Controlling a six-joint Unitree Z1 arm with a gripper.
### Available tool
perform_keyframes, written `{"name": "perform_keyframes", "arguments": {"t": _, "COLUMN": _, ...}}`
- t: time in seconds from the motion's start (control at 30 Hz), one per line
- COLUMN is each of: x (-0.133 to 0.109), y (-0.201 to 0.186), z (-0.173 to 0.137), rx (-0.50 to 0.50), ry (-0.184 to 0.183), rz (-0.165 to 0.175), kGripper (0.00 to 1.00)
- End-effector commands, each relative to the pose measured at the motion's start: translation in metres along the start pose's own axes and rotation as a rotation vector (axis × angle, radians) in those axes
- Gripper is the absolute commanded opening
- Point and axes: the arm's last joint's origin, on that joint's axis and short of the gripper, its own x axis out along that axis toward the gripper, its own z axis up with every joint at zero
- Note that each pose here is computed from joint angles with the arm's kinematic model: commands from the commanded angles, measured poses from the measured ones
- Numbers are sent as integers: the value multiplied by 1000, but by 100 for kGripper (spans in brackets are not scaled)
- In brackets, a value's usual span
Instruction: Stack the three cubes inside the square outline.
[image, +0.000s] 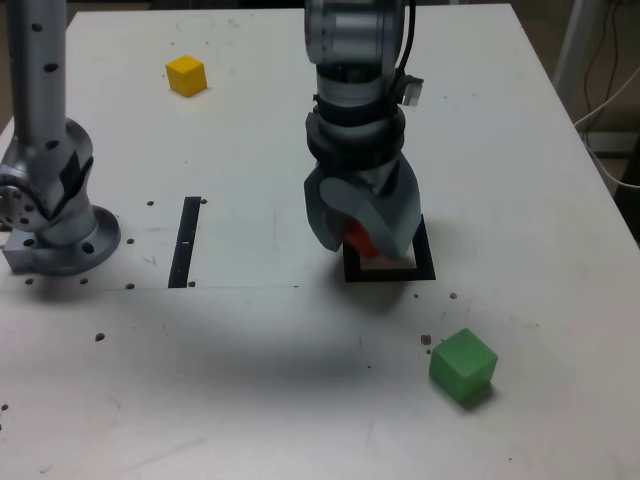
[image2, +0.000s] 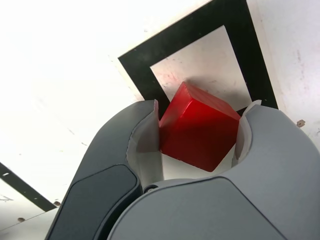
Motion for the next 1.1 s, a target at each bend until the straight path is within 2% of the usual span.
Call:
{"name": "perform_keyframes", "arguments": {"t": 0.0, "x": 4, "y": -1, "z": 0, "rx": -2, "ry": -1, "rz": 3, "kGripper": 40}}
{"name": "perform_keyframes", "arguments": {"t": 0.13, "x": 8, "y": -1, "z": 1, "rx": -2, "ry": -5, "rz": 6, "kGripper": 47}}
{"name": "perform_keyframes", "arguments": {"t": 0.37, "x": 13, "y": 0, "z": 3, "rx": -3, "ry": -12, "rz": 17, "kGripper": 69}}
{"name": "perform_keyframes", "arguments": {"t": 0.57, "x": 14, "y": 1, "z": 5, "rx": -3, "ry": -6, "rz": 28, "kGripper": 79}}
{"name": "perform_keyframes", "arguments": {"t": 0.77, "x": 13, "y": 0, "z": 2, "rx": -2, "ry": 5, "rz": 27, "kGripper": 97}}
{"name": "perform_keyframes", "arguments": {"t": 0.97, "x": -7, "y": 6, "z": -9, "rx": -19, "ry": -13, "rz": 56, "kGripper": 99}}
{"name": "perform_keyframes", "arguments": {"t": 1.07, "x": -20, "y": 18, "z": -25, "rx": -43, "ry": 1, "rz": 65, "kGripper": 99}}
